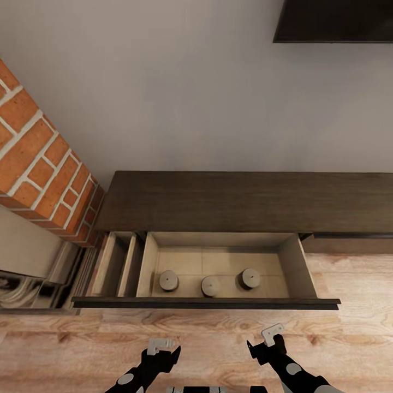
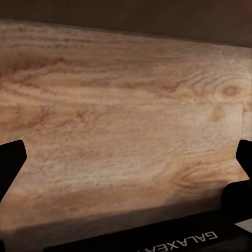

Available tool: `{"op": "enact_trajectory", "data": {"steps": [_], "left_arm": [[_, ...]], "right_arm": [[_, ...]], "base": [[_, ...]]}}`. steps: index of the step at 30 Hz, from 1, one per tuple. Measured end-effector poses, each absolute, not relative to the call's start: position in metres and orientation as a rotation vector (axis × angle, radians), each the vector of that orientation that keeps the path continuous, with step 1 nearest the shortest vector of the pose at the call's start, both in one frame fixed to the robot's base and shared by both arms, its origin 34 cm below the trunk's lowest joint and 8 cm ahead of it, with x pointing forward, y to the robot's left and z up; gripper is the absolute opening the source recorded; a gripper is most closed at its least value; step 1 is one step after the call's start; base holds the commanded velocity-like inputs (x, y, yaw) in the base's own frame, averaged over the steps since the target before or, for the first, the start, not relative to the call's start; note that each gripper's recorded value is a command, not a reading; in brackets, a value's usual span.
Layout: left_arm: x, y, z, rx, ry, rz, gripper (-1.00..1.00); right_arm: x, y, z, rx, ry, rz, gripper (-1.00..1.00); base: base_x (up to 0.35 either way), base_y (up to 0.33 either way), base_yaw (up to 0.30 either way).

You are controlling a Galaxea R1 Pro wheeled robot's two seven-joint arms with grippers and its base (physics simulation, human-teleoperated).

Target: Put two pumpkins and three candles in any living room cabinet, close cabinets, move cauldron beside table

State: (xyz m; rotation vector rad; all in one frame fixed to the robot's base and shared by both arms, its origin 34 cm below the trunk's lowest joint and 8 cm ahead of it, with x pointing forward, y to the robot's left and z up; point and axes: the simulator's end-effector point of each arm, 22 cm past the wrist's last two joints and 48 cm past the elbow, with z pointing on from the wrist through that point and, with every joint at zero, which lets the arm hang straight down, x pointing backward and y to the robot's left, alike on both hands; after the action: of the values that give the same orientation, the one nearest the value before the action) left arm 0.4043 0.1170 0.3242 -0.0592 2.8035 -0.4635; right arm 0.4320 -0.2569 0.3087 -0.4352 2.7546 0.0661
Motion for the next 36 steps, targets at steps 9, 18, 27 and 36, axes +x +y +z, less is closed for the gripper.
{"op": "enact_trajectory", "data": {"steps": [9,18,27,36], "left_arm": [[0.402,0.116,0.307,-0.057,2.803,-0.464,1.0],[0.424,0.107,0.297,-0.058,2.746,-0.487,1.0],[0.431,0.109,0.289,-0.055,2.727,-0.486,1.0],[0.45,0.102,0.279,-0.059,2.677,-0.502,1.0]], "right_arm": [[0.431,-0.256,0.292,-0.437,2.753,0.068,1.0],[0.434,-0.245,0.275,-0.42,2.74,0.078,1.0],[0.443,-0.265,0.267,-0.302,2.733,-0.054,1.0],[0.468,-0.266,0.255,-0.214,2.684,-0.064,1.0]], "base": [[0.0,0.0,0.0],[0.0,0.0,0.0],[0.0,0.0,0.0],[0.0,0.0,0.0]]}}
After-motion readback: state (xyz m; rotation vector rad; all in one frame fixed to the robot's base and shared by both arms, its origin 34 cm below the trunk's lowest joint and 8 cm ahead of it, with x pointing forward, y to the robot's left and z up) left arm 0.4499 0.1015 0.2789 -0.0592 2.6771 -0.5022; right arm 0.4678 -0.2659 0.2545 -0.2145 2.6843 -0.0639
